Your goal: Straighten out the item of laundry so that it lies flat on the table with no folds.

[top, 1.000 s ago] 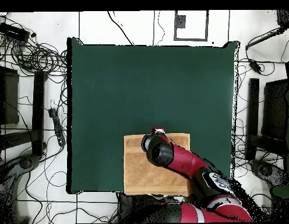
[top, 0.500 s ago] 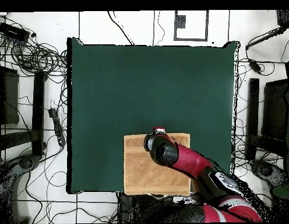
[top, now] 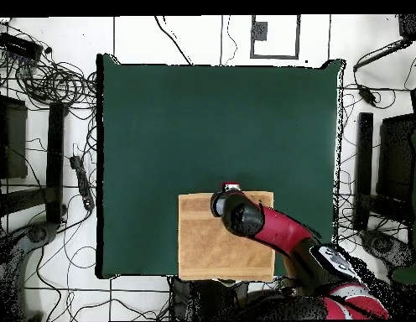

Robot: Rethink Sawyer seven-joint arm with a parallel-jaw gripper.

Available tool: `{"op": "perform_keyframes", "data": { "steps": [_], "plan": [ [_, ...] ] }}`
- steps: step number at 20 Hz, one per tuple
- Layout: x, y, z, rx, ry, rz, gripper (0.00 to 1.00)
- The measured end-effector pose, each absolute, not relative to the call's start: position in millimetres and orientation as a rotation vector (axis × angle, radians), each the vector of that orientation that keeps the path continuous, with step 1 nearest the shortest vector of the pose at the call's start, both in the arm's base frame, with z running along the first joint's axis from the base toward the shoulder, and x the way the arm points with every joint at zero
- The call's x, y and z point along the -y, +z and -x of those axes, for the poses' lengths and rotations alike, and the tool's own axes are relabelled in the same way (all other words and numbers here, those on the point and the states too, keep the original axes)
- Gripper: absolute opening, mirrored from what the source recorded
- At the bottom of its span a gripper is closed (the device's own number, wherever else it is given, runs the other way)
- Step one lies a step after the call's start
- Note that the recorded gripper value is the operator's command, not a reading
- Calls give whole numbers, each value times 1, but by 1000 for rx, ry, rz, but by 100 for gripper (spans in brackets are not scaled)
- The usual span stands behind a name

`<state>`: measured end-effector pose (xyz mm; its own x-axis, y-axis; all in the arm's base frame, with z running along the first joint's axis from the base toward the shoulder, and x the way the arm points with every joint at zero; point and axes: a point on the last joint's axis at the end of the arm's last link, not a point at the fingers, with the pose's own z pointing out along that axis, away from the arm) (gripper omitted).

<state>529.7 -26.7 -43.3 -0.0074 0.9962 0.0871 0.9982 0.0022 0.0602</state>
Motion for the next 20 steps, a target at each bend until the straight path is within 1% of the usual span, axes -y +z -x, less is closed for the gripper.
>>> {"op": "perform_keyframes", "data": {
  "steps": [5,9,20],
  "plan": [
    [27,-43,-534,2172,-128,2202,0],
    [24,-44,-542,2117,-45,2225,0],
    [33,-48,-561,1910,68,2236,0]
  ]
}}
